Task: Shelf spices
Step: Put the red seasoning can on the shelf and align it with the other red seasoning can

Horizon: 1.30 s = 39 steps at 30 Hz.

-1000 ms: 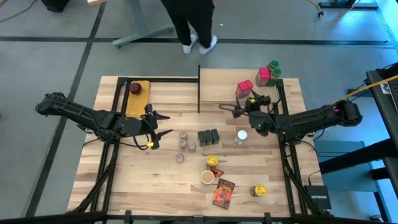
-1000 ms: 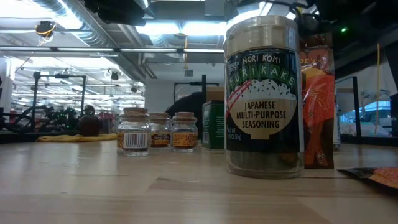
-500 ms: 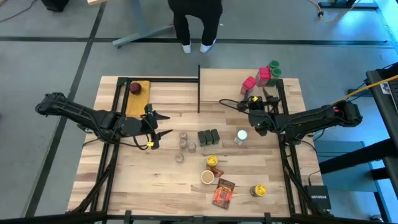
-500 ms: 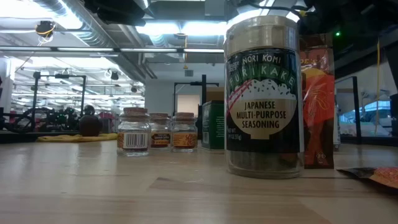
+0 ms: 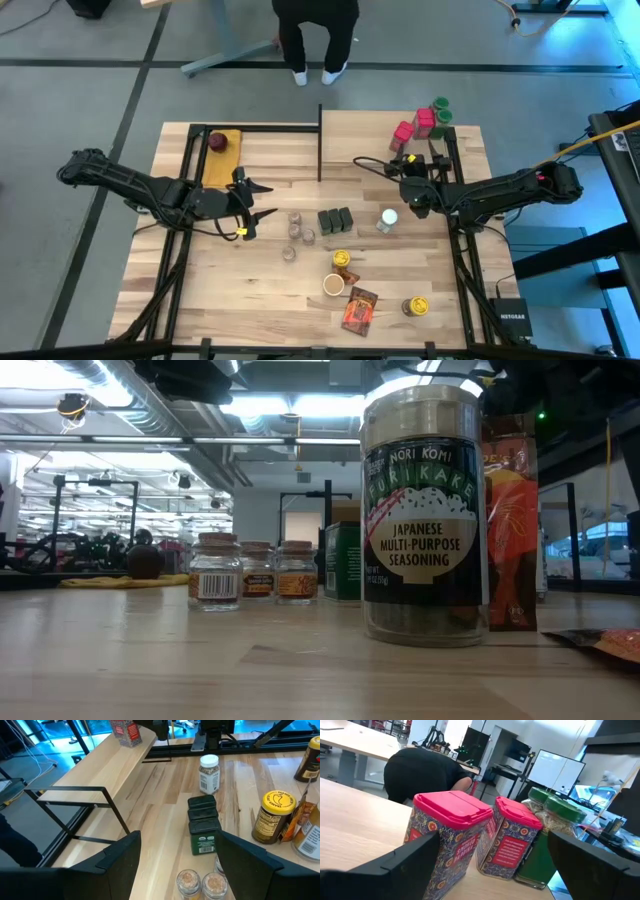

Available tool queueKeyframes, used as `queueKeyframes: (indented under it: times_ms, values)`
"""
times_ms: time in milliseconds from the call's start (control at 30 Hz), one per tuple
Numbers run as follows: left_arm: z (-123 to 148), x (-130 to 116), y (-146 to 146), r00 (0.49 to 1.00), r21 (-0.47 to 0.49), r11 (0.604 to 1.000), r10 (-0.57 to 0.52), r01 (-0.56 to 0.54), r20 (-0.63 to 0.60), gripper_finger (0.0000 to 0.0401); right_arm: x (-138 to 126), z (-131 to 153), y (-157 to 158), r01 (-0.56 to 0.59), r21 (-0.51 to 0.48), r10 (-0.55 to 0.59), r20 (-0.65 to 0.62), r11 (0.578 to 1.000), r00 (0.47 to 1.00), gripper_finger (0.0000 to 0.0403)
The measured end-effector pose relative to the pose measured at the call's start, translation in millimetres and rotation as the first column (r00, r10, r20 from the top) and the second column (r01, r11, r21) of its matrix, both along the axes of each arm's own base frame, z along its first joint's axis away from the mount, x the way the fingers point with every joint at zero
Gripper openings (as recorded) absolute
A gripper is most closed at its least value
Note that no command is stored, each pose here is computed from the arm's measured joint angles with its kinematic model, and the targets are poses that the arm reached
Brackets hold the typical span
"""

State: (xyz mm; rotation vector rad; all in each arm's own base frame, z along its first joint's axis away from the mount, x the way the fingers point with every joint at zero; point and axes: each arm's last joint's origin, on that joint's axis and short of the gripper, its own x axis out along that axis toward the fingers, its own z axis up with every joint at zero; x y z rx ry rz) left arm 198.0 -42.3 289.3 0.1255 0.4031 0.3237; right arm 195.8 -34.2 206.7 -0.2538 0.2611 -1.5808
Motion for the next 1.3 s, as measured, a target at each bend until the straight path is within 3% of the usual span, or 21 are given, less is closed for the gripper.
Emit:
queueKeyframes:
  times_ms: [300, 633, 733, 867, 1100, 1300]
  values:
    - [0, 0, 0, 1.0, -0.003, 1.0, 0.001, -0.001, 0.002, 0.0249, -1, 0, -4, 0.02, 0.0, -0.02, -0.014, 1.0, 1.0, 0.0374]
    - [0, 0, 0, 1.0, 0.003, 1.0, 0.006, -0.006, -0.002, 0.0249, 6, 12, 29, -0.148, 0.004, 0.148, -0.085, 0.989, 0.985, 0.0374]
    - [-1, 0, 0, 1.0, 0.002, 1.0, 0.009, -0.009, -0.006, 0.0249, 11, 23, 44, -0.258, 0.013, 0.258, -0.042, 0.966, 0.965, 0.0374]
    - [-1, 0, 0, 1.0, -0.002, 1.0, 0.011, -0.011, -0.005, 0.0249, 13, 20, 54, -0.421, 0.057, 0.424, -0.075, 0.905, 0.902, 0.0374]
    - [-1, 0, 0, 1.0, 0.009, 1.0, 0.01, -0.01, -0.009, 0.0249, 13, 7, 28, -0.4, 0.145, 0.41, -0.047, 0.905, 0.911, 0.0374]
    - [0, 0, 0, 1.0, 0.028, 1.0, 0.002, -0.002, -0.011, 0.0249, 16, 2, 0, -0.496, 0.273, 0.501, 0.055, 0.825, 0.864, 0.0374]
